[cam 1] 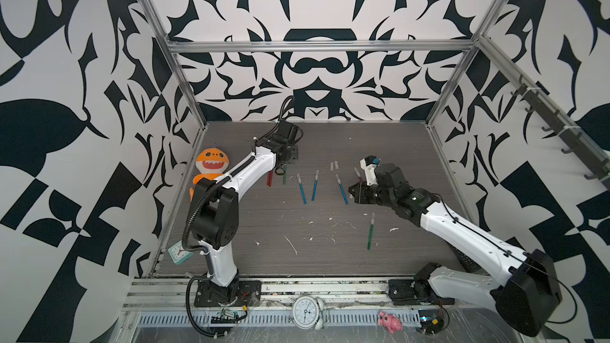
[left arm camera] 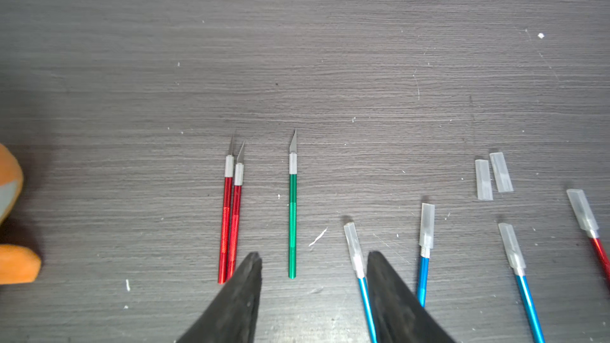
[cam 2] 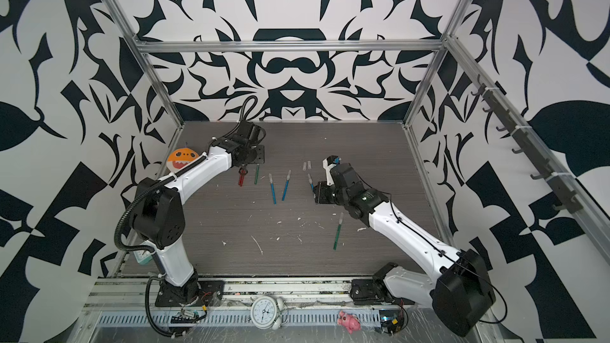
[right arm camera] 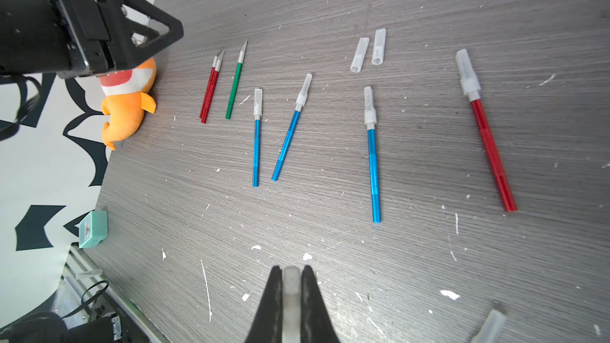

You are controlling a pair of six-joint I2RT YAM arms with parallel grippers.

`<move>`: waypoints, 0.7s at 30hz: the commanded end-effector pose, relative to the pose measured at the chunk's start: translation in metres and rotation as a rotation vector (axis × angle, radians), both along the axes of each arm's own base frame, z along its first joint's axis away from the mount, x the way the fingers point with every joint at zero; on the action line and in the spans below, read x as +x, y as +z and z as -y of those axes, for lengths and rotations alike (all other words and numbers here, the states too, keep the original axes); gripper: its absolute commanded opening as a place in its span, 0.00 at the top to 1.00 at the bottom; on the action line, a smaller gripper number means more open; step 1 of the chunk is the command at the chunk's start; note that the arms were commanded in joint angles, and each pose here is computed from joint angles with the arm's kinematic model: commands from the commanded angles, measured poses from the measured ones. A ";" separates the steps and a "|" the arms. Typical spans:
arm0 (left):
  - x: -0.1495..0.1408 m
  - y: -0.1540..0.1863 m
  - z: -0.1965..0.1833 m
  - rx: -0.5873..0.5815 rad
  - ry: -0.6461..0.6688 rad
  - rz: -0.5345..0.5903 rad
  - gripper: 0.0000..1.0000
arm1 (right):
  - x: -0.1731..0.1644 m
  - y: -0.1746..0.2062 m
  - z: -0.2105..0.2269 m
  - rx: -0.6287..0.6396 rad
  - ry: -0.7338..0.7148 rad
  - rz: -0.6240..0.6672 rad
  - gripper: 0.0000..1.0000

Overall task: Remove protective caps from carving knives
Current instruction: Place the carving knife at the center of the board, then place the protective sleeve at the center of the board.

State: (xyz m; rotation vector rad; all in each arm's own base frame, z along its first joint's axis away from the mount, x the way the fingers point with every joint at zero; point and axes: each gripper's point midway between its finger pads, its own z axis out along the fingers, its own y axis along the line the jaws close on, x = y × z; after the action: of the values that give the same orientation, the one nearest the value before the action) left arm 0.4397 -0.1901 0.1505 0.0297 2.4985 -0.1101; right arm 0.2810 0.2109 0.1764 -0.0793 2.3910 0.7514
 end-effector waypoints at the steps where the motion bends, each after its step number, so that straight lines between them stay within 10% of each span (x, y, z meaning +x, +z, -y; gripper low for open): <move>1: -0.008 -0.010 -0.001 0.000 0.004 -0.050 0.42 | 0.012 0.022 0.004 -0.029 -0.013 0.074 1.00; 21: -0.024 -0.064 0.004 -0.023 0.086 -0.203 0.24 | 0.134 -0.043 0.032 -0.147 -0.137 -0.153 1.00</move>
State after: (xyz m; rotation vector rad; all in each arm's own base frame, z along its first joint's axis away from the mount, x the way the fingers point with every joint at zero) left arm 0.4264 -0.1960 0.1077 -0.0588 2.6277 -0.1284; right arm 0.4013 0.1761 0.1179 0.1318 2.5977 0.5560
